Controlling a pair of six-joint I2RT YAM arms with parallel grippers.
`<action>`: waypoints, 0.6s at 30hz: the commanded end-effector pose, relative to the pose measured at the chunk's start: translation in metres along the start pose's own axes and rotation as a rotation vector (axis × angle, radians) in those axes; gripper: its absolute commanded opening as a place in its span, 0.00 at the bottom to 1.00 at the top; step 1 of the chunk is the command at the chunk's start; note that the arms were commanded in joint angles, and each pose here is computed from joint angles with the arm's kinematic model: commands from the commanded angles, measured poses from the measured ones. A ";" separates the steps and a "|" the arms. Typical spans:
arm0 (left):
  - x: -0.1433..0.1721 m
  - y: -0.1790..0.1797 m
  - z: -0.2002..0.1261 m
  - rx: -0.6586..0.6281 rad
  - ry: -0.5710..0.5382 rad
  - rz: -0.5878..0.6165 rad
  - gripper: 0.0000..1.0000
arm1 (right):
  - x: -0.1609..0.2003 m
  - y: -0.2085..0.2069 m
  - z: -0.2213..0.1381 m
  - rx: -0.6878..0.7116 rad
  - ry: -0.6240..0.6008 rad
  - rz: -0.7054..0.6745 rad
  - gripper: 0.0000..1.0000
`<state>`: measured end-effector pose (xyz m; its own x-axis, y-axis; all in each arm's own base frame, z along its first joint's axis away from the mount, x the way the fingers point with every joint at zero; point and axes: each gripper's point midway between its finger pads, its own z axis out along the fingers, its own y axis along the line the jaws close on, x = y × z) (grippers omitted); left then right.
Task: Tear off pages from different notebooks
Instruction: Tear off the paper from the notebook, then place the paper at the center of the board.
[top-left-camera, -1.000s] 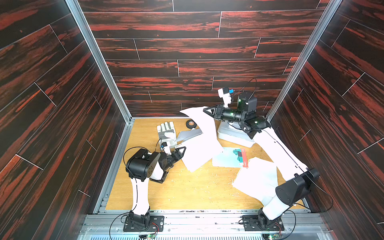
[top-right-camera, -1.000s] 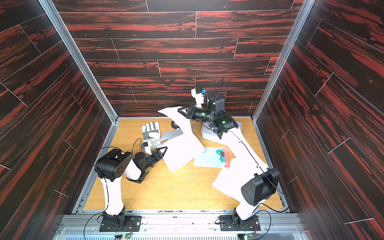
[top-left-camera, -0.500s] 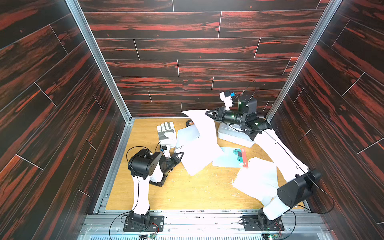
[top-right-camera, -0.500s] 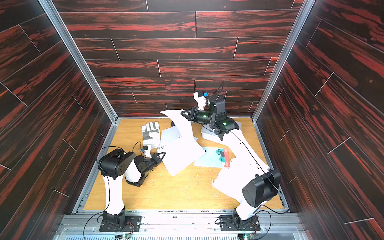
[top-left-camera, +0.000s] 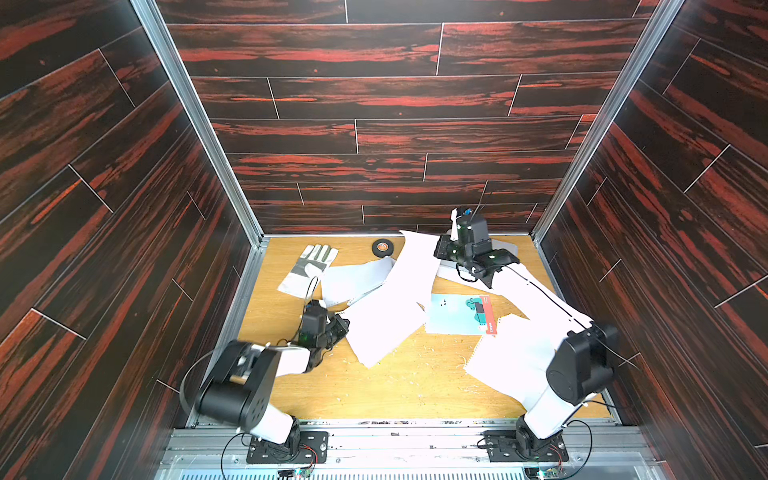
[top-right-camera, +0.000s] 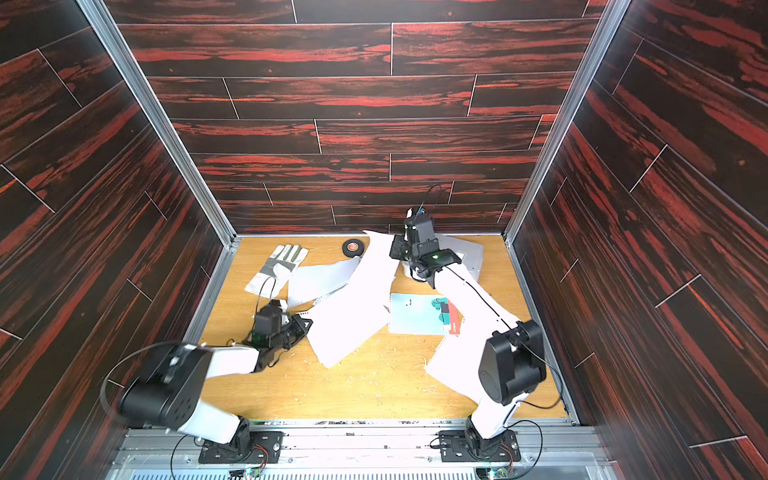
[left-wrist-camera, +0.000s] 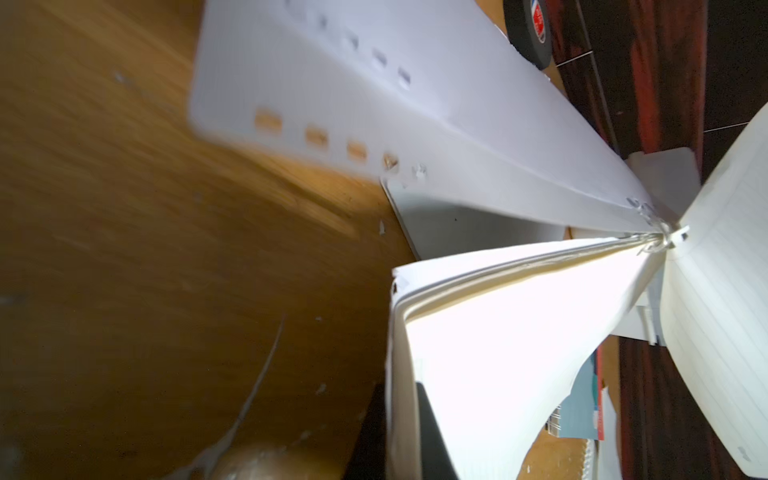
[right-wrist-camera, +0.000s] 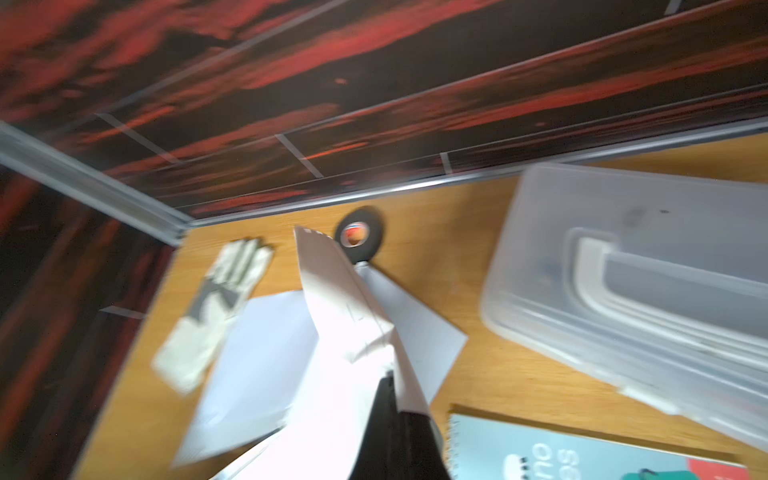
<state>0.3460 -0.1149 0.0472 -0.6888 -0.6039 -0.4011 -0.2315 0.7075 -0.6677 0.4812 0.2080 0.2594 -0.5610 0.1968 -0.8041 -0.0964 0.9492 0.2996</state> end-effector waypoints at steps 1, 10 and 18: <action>0.046 0.105 -0.039 -0.509 0.189 0.030 0.00 | -0.052 -0.042 -0.005 0.239 -0.228 -0.027 0.00; 0.073 0.147 -0.035 -0.721 0.303 -0.079 0.00 | -0.090 -0.100 -0.024 0.435 -0.318 -0.046 0.00; 0.046 0.066 -0.001 -0.284 0.186 -0.188 0.00 | -0.105 -0.090 -0.108 0.404 -0.403 -0.053 0.00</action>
<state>0.3363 -0.0934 0.0162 -0.7075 -0.6413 -0.2968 -0.4334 0.7256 -0.5345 0.4846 0.0903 0.3373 -0.2736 0.1693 -0.9468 0.1894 0.9746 0.1196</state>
